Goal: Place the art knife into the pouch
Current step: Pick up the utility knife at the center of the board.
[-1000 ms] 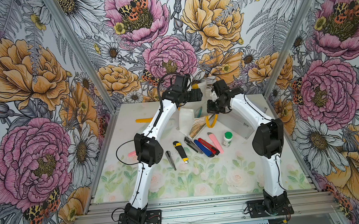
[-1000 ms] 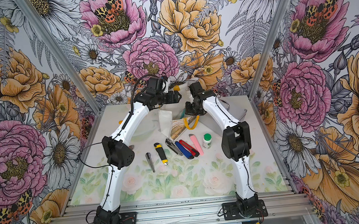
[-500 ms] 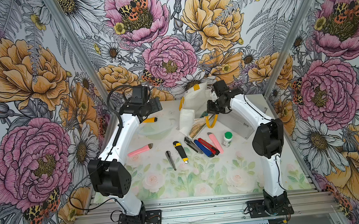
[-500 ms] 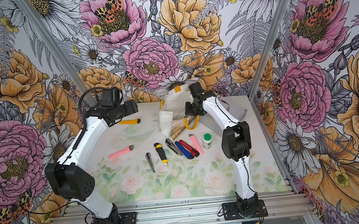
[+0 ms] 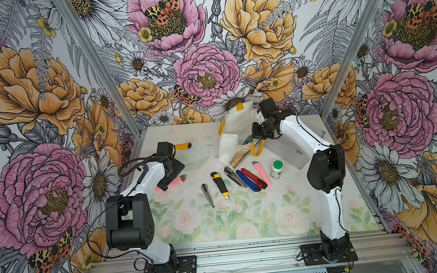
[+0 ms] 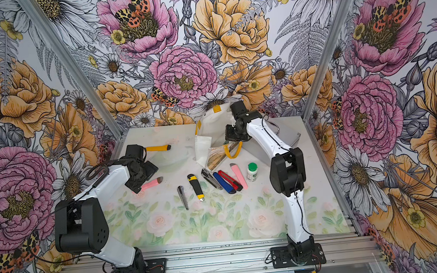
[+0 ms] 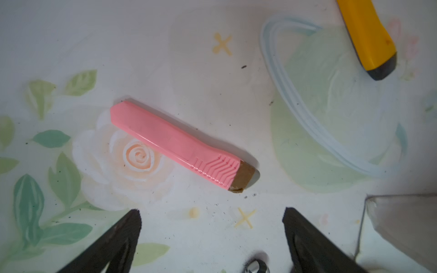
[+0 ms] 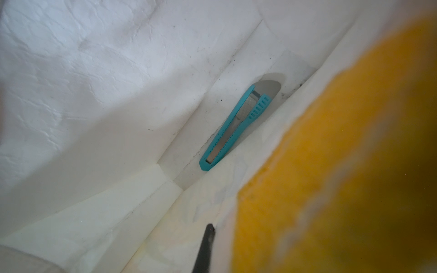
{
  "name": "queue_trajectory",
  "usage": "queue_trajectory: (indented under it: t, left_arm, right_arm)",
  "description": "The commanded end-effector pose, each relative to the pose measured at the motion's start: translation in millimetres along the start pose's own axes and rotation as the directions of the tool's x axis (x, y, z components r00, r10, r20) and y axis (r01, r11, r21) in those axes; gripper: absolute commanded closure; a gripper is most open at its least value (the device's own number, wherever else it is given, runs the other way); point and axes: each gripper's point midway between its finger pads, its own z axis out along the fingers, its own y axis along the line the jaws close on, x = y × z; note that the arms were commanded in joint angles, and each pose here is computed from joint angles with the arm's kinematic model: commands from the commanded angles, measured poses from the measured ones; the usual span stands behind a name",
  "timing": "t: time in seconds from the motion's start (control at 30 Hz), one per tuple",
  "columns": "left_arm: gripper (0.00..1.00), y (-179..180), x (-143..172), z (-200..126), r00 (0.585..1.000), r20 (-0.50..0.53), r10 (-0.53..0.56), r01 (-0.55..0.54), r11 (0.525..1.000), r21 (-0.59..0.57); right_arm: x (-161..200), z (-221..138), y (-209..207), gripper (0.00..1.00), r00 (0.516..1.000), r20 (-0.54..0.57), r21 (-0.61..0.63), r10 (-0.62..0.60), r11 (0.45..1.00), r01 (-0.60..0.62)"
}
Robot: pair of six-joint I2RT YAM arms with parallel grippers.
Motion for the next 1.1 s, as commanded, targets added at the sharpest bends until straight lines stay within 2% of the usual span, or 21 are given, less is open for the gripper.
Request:
queue_trajectory:
  t: [0.0,0.2,0.43,0.53,0.77,0.93,1.07]
  left_arm:
    - [0.05,-14.1,-7.4,6.3,0.990,-0.007,-0.143,0.143,0.987,0.079]
    - [0.06,-19.7,-5.5,35.8,0.981,-0.088,-0.172,0.177,0.983,0.049]
    - [0.10,-15.7,-0.3,58.4,0.983,-0.125,-0.136,0.137,0.991,0.003]
    - [0.16,-10.5,1.0,75.6,0.983,-0.146,-0.108,0.104,0.994,-0.034]
    - [0.45,-23.0,-5.3,94.4,0.987,-0.160,0.027,-0.034,0.999,-0.038]
    - [0.47,-30.8,-2.2,106.7,0.962,-0.200,0.184,-0.203,0.976,-0.083]
    - [0.47,-39.7,2.3,111.3,0.924,-0.208,0.322,-0.352,0.926,-0.133]
  right_arm:
    - [-0.8,-4.1,5.9,1.00,1.000,0.015,-0.025,-0.020,0.999,0.020]
    - [1.8,-4.7,3.1,1.00,1.000,0.017,-0.017,-0.017,1.000,0.018]
    - [3.8,-5.3,-4.3,1.00,1.000,0.022,-0.006,-0.003,1.000,0.003]
    - [3.2,-5.1,-4.4,1.00,1.000,0.023,-0.010,0.001,1.000,-0.001]
    - [1.4,-8.9,-7.2,1.00,0.999,0.033,-0.005,0.005,1.000,-0.005]
    - [0.7,-8.6,-10.9,1.00,0.999,0.034,-0.002,0.013,1.000,-0.013]
    - [-0.3,-8.7,-11.9,1.00,0.999,0.035,-0.006,0.016,1.000,-0.016]
